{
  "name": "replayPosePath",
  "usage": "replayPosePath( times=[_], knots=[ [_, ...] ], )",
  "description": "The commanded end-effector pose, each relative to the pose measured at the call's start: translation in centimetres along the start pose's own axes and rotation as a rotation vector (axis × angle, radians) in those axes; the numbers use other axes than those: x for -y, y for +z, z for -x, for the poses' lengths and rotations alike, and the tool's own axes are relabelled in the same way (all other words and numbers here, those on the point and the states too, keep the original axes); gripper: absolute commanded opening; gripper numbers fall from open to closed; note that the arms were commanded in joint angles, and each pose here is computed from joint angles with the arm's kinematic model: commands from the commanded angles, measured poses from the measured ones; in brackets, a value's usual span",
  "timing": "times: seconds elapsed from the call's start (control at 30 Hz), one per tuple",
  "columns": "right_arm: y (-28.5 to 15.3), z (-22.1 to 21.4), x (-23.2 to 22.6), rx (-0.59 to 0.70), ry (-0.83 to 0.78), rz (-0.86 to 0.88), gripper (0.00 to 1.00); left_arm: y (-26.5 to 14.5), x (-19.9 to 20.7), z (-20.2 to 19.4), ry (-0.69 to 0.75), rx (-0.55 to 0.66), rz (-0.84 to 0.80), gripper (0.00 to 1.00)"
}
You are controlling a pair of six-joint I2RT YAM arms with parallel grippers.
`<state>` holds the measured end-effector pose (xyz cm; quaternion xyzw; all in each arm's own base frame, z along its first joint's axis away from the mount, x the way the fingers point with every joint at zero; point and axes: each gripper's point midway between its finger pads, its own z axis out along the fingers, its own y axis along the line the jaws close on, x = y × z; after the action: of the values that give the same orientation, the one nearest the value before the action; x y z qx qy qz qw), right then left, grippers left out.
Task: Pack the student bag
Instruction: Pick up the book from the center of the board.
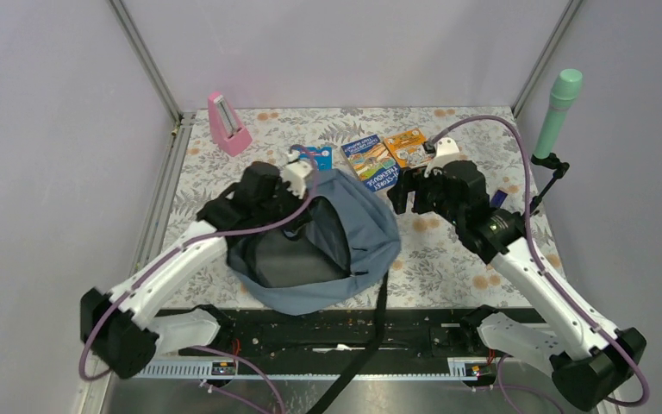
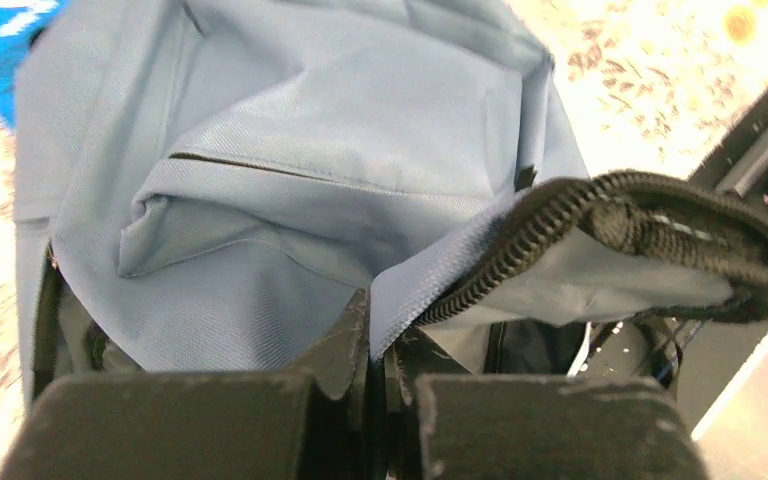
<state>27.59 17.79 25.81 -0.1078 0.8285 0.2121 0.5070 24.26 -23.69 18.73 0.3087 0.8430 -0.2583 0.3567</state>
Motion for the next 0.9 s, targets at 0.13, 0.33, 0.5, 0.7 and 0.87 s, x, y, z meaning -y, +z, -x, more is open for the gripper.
replayPosePath(
  times=[0.13,0.33,0.5,0.7,0.87],
  knots=[
    [4.4,-2.7,8.9,-0.199,-0.062,-0.314,0.86,-7.6,-4.1,4.7,-0.025,0.292,0.244,0.0],
    [8.4,-4.6,12.6,-0.429,-0.281,-0.383,0.81,-8.8,-5.9,5.9,-0.034,0.334,0.341,0.0],
    [11.5,-5.1,15.8,-0.57,-0.406,-0.432,0.81,-9.1,-6.5,6.0,-0.042,0.318,0.369,0.0],
    [15.4,-6.5,17.9,-0.698,-0.53,-0.395,0.81,-9.6,-7.8,5.2,-0.064,0.318,0.434,0.0],
    [17.8,-8.6,18.8,-0.781,-0.547,-0.33,0.81,-9.4,-8.4,4.2,-0.088,0.299,0.447,0.0]
  ],
)
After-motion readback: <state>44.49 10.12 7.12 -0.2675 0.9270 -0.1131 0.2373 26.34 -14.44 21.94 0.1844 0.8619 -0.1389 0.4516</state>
